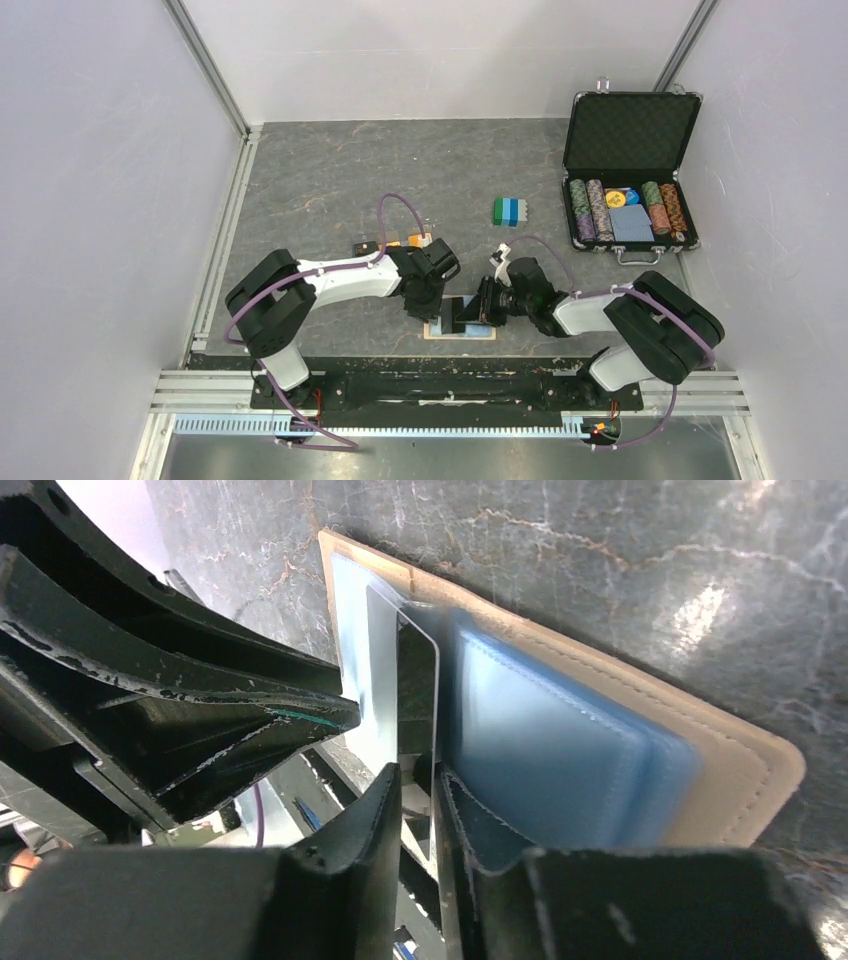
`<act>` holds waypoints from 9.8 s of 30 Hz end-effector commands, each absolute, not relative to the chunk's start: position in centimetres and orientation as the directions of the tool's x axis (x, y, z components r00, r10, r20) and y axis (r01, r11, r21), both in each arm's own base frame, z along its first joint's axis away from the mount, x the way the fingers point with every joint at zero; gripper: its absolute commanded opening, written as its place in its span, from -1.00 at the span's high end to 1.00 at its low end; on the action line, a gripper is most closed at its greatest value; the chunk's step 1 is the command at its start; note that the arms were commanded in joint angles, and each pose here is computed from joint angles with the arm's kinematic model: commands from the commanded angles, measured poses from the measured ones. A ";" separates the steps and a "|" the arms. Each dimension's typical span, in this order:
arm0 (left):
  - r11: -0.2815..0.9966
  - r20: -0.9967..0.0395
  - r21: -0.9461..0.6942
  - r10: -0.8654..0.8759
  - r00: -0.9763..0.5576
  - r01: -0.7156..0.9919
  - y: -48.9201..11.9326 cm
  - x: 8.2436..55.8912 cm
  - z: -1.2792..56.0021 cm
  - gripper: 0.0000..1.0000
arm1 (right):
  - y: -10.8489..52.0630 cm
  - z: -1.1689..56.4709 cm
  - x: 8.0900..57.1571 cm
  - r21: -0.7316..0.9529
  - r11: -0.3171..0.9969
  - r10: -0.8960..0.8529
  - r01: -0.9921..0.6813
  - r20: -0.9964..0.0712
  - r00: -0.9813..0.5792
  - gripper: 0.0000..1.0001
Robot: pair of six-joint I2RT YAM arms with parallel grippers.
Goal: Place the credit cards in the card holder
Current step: Insert the credit card into the card holder, then pick up the credit card from the storage box, then insert the credit card into the card holder.
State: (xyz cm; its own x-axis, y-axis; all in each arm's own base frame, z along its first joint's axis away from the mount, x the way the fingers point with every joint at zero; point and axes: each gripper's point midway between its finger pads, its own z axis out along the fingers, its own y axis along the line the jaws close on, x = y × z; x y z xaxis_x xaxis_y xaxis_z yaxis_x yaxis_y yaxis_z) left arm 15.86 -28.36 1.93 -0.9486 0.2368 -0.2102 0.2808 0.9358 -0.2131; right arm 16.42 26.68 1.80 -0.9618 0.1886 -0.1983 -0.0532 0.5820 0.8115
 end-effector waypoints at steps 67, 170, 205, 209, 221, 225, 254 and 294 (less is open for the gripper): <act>0.856 -0.162 -0.511 0.001 -0.987 0.085 -27.1 17.6 3.1 0.11 | 30.6 3.5 16.9 0.709 0.640 -0.051 -0.297 -0.346 -0.937 0.33; 0.886 -0.373 -0.435 -0.015 -0.928 0.160 -28.4 32.4 9.0 0.61 | 31.4 5.6 28.7 0.729 0.638 0.066 -0.246 -0.371 -0.926 0.65; 0.880 -0.323 -0.463 -0.058 -0.945 0.104 -27.6 32.1 7.1 0.65 | 31.3 5.4 28.6 0.724 0.644 0.060 -0.246 -0.369 -0.928 0.66; 0.892 -0.337 -0.441 -0.057 -0.940 0.104 -27.1 32.2 7.4 0.91 | 31.3 5.5 28.6 0.724 0.644 0.061 -0.248 -0.372 -0.926 0.66; 0.861 -0.551 -0.458 -0.080 -0.831 0.221 -25.8 32.2 16.4 0.95 | 31.1 10.5 30.1 0.706 0.631 0.095 -0.322 -0.482 -0.871 0.26; 0.809 -0.595 -0.520 -0.113 -0.796 0.273 -25.7 30.4 18.8 0.95 | 30.1 12.4 30.2 0.692 0.634 0.109 -0.344 -0.520 -0.847 0.03; 0.564 -0.266 -0.819 -0.212 -0.940 0.105 -29.5 18.4 10.2 0.95 | 20.3 2.5 17.3 0.700 0.703 0.091 -0.127 -0.265 -0.960 0.02; 0.705 -0.183 -0.690 0.052 -0.982 0.166 -31.7 15.5 4.6 0.95 | 19.9 1.5 15.4 0.728 0.680 0.123 -0.089 -0.233 -0.965 0.27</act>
